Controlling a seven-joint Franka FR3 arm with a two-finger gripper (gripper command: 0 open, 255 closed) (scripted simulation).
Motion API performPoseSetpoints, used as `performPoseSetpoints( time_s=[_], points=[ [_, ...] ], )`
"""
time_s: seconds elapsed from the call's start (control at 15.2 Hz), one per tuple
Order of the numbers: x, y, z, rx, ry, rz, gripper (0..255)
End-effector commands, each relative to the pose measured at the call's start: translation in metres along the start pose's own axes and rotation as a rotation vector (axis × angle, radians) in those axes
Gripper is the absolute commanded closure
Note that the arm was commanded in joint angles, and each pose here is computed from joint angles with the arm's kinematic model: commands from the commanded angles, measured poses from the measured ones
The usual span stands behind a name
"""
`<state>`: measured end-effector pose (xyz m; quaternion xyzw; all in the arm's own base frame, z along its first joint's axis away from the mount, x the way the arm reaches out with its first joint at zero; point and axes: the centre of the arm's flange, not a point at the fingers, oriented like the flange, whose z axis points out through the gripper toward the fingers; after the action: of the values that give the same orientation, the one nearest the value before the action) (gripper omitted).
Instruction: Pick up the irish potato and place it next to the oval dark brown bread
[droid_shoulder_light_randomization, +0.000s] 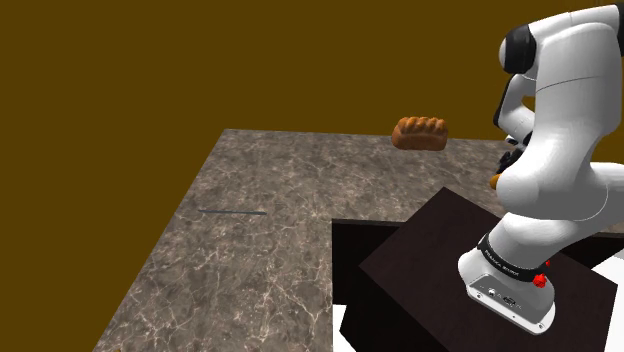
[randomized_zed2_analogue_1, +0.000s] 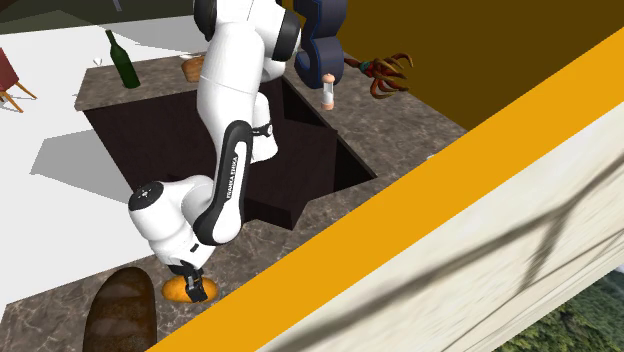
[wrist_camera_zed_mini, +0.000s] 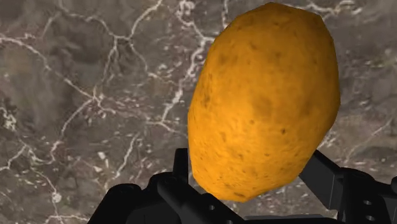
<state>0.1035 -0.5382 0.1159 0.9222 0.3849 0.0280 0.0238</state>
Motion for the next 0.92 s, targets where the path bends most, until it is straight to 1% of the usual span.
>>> performPoseSetpoints(
  time_s=[0.0, 0.4, 0.46, 0.79, 0.86],
  points=[
    [0.005, -0.001, 0.008, 0.011, 0.011, -0.004, 255],
    [0.005, -0.001, 0.007, 0.011, 0.011, -0.004, 255],
    [0.004, -0.001, 0.007, 0.011, 0.011, -0.004, 0],
    [0.005, -0.001, 0.007, 0.011, 0.011, -0.004, 0],
    [0.005, -0.001, -0.006, 0.011, 0.011, -0.004, 0]
  ],
)
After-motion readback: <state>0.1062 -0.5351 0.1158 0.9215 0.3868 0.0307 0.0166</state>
